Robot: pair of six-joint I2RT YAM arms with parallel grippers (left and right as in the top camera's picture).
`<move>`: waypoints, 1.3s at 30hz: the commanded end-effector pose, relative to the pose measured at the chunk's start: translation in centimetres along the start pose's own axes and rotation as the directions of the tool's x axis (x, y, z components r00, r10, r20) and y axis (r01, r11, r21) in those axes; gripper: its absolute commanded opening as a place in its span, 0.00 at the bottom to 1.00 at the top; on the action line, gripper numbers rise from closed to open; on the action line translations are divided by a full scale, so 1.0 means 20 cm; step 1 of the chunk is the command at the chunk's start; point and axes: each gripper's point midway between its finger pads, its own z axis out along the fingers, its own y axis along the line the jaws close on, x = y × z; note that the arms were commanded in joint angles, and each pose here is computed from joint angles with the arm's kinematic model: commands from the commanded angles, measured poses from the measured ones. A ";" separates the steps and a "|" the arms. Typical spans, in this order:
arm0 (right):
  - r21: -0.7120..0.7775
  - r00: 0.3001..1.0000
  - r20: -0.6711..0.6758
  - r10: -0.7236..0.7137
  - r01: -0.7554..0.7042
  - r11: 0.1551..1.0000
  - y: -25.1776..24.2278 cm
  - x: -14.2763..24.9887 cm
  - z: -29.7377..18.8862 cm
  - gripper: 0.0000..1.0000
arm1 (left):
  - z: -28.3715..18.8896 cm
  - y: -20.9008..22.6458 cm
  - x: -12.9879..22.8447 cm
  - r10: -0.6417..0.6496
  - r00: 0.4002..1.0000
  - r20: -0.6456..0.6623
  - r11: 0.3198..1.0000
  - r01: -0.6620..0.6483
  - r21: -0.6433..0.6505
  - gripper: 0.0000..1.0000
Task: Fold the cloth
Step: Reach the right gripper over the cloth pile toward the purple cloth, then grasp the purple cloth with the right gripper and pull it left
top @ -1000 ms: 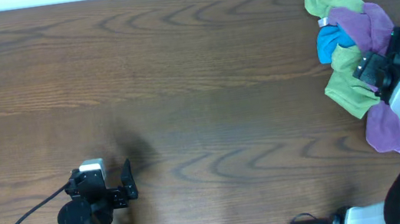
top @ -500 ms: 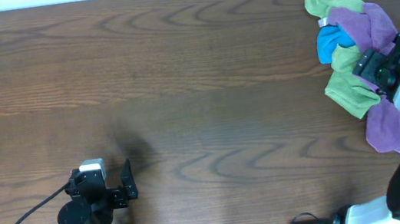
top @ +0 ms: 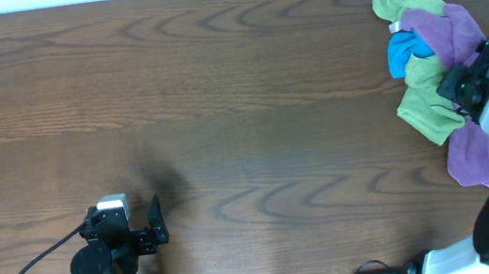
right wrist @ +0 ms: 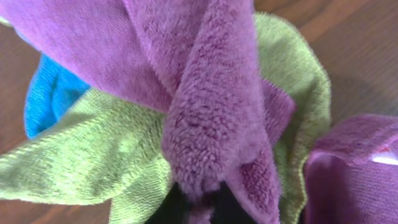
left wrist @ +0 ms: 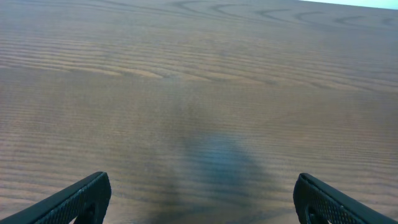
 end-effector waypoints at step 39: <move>-0.839 0.766 0.207 -0.608 0.459 0.293 1.46 0.99 -1.53 0.02 | 0.01 0.01 0.03 -0.015 1.000 -0.010 1.000 0.015 -0.007 0.95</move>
